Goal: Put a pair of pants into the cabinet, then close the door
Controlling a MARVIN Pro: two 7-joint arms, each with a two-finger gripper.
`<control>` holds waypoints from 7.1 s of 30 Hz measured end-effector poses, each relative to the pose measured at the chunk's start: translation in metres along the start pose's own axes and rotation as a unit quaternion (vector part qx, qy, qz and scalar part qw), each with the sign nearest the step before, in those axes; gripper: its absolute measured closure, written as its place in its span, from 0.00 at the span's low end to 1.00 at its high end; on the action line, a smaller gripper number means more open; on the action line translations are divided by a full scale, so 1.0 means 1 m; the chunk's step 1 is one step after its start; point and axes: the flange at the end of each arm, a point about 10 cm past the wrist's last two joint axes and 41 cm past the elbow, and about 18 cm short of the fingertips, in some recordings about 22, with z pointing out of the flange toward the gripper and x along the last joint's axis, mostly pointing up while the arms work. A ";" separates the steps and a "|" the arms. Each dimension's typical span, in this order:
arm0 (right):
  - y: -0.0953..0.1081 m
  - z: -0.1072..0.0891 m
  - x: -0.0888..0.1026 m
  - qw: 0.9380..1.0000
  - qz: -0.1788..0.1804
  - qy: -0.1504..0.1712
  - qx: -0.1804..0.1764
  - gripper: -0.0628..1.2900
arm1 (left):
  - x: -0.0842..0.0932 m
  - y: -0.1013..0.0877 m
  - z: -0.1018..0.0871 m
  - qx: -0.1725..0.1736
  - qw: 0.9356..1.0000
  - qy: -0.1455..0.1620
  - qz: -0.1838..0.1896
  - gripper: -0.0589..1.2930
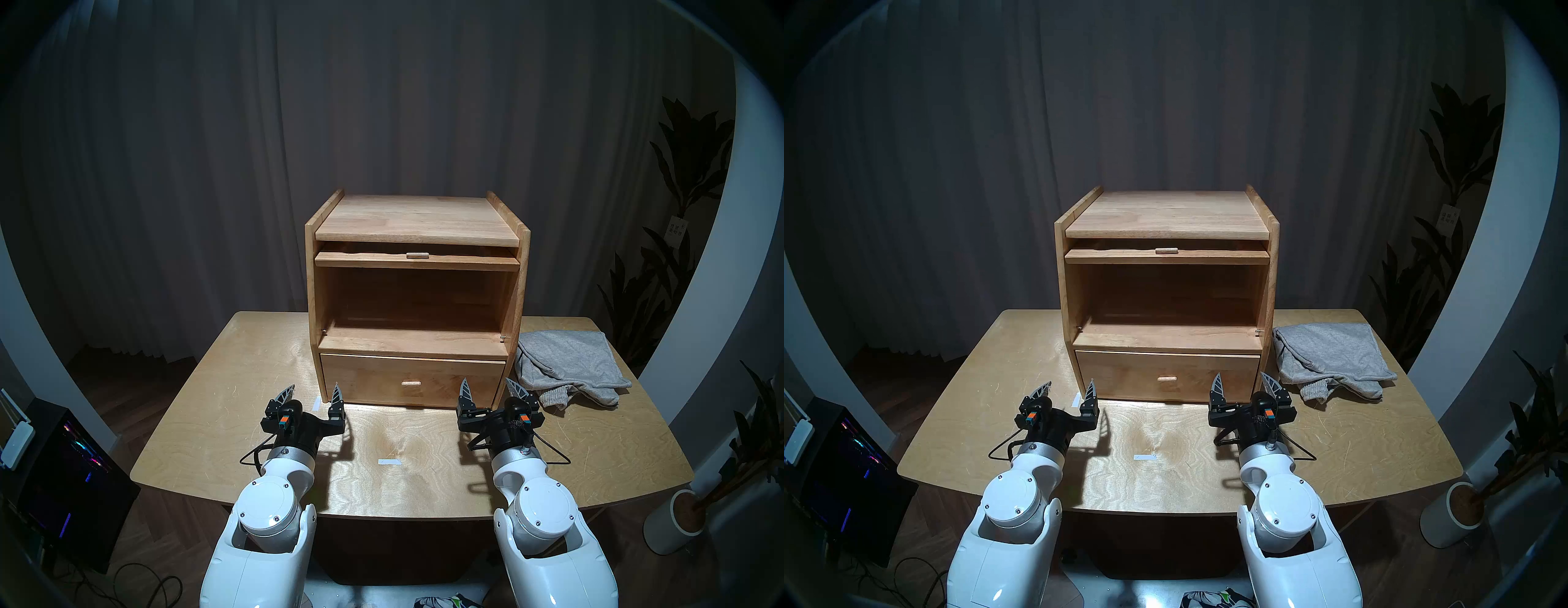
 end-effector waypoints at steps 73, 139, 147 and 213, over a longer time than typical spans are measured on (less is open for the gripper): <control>0.241 0.042 -0.044 0.735 -0.646 -0.161 0.125 0.07 | -0.006 0.001 0.000 0.000 1.000 -0.007 0.001 0.03; 0.200 0.175 0.229 0.873 -0.365 0.291 -0.144 0.96 | -0.011 0.001 0.000 0.000 1.000 -0.013 0.001 0.03; 0.144 0.167 0.284 0.849 -0.309 0.414 -0.107 0.96 | -0.013 0.001 0.000 0.000 1.000 -0.015 0.001 0.03; 0.003 0.021 0.092 0.929 -0.223 0.295 0.019 0.96 | -0.003 0.001 0.001 0.000 1.000 -0.003 0.002 0.03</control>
